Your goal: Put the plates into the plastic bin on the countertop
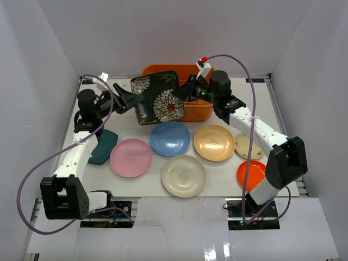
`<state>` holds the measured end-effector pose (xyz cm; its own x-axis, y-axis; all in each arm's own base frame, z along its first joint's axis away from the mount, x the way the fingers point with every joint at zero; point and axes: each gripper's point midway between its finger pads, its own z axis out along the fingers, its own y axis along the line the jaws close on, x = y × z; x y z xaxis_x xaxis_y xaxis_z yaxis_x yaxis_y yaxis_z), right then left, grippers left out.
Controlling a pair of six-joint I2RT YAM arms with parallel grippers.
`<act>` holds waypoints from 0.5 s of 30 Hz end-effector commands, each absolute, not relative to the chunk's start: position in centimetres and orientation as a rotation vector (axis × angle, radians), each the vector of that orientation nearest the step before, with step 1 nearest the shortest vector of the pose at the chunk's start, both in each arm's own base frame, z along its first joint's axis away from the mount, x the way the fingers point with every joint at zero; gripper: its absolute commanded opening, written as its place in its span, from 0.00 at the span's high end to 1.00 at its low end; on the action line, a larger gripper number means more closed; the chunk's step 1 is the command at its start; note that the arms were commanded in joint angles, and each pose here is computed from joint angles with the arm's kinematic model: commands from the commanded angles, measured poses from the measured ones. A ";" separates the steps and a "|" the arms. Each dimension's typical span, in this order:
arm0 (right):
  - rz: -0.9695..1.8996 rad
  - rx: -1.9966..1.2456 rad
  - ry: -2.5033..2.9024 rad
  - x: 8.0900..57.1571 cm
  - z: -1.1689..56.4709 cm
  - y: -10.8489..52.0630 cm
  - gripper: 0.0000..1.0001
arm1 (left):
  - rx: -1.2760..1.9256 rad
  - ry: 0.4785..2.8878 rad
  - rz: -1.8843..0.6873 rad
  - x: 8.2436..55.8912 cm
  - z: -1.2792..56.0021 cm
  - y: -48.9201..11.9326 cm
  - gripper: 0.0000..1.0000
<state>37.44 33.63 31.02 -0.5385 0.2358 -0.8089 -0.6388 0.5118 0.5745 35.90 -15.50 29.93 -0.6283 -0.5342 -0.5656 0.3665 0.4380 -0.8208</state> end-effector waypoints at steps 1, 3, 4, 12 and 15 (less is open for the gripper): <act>1.151 -0.261 1.643 39.4 35.5 33.6 0.92 | 0.136 1.606 -1.321 31.1 38.2 -16.5 0.19; 1.139 -0.224 1.617 40.6 36.9 33.5 0.92 | 0.140 1.623 -1.252 30.9 37.7 -16.1 0.05; 1.126 -0.179 1.609 41.4 37.4 33.1 0.92 | 0.142 1.623 -1.217 30.8 37.7 -15.8 0.02; 1.061 0.001 1.588 48.5 38.5 29.1 0.92 | 0.075 1.729 -0.830 29.8 34.3 -12.3 0.02; 1.016 0.029 1.645 51.1 36.4 27.7 0.92 | 0.061 1.783 -0.787 29.8 31.9 -12.6 0.02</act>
<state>47.65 31.01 31.56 -0.4989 0.3953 -0.7713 -0.4889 0.6065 0.6270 29.57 -13.48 34.46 -0.3601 -0.3961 -0.8446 0.4826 0.6957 -0.5320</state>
